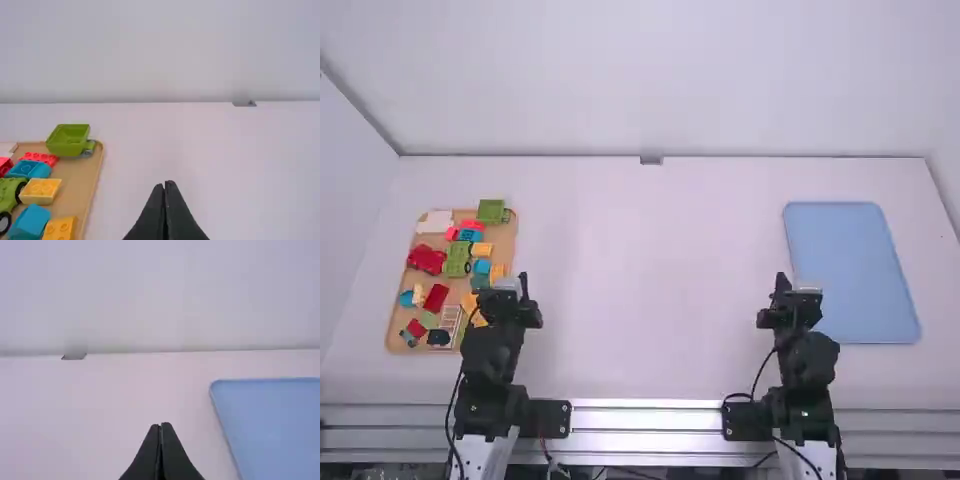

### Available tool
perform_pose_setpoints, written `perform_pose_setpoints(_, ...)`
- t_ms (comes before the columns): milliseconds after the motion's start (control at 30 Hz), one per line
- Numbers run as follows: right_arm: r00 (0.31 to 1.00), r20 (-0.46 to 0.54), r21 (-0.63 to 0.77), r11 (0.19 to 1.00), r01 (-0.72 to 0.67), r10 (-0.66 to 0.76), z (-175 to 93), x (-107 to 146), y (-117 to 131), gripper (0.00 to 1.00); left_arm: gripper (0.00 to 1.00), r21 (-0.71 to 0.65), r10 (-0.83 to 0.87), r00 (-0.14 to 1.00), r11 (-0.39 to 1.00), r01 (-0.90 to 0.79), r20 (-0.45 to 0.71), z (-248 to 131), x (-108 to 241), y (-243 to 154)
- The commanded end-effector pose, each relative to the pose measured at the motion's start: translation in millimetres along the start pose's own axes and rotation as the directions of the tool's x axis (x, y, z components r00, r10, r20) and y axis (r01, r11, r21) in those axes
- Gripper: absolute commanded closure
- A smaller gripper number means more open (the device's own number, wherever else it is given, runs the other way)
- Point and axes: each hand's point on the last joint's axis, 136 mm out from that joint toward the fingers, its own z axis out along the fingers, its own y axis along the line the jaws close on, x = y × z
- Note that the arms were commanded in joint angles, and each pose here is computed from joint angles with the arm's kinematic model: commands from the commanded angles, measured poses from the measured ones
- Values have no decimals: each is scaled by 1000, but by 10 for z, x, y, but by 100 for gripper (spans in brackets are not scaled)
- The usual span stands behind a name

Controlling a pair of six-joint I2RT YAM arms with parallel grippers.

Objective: Assemble lego blocks to make yellow taxi

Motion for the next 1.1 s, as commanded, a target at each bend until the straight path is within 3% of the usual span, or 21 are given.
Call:
perform_pose_setpoints(0, 1000, 0, 0, 1000, 0, 0, -1, -2, 0, 100, 100, 0, 1, 1000, 1000, -1, 0, 0, 0, 0)
perform_pose_setpoints(500, 1000, -30, -3, 1000, 11, -11, 1, -191, 15, 91, 91, -30, -7, 999, 1000, 6, -49, 0, -88, 60)
perform_pose_setpoints(833, 996, -84, 12, 999, 35, -34, 102, -535, 21, 76, 76, -100, -37, 987, 995, 22, -155, 51, -172, 189)
perform_pose_setpoints(1067, 991, -116, 15, 998, 69, -67, 283, -849, 60, 63, 63, -249, -110, 964, 967, 48, -243, 95, -211, 440)
